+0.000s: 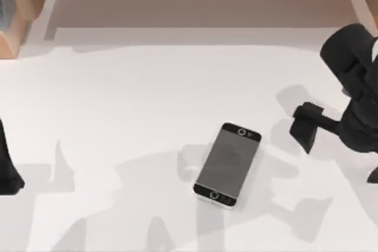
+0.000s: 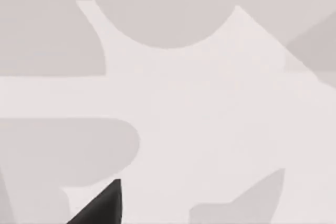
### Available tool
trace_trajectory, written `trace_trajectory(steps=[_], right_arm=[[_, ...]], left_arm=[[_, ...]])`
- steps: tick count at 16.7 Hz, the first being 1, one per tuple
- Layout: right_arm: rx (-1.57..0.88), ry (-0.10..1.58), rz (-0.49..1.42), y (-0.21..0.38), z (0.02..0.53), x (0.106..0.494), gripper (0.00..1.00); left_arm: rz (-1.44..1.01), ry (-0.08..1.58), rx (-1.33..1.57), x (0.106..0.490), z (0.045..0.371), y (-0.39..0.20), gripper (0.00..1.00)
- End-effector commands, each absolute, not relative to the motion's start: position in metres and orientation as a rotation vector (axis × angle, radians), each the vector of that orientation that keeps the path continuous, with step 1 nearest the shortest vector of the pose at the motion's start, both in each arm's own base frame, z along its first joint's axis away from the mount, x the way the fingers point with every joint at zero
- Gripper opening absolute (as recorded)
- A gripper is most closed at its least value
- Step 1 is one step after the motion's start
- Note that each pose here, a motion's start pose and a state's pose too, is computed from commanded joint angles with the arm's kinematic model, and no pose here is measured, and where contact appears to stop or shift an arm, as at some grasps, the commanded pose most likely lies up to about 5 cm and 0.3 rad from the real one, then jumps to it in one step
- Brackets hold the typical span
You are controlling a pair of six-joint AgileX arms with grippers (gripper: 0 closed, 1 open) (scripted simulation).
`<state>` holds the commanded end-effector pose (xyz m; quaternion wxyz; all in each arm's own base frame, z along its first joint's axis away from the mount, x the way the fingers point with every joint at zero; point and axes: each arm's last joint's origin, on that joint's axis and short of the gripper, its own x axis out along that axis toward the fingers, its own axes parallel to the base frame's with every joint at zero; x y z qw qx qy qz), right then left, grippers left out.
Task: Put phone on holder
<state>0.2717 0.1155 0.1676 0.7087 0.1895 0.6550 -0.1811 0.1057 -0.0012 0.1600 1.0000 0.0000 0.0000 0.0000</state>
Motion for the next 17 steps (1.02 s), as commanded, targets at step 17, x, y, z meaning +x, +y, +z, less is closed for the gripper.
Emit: trace_trajectory(steps=[17], right_arm=[[0.33,1.545,-0.33,0.271,0.179,0.315,1.0]], left_arm=[[0.0,0.0,0.0,0.106,0.16,-0.001,1.0]])
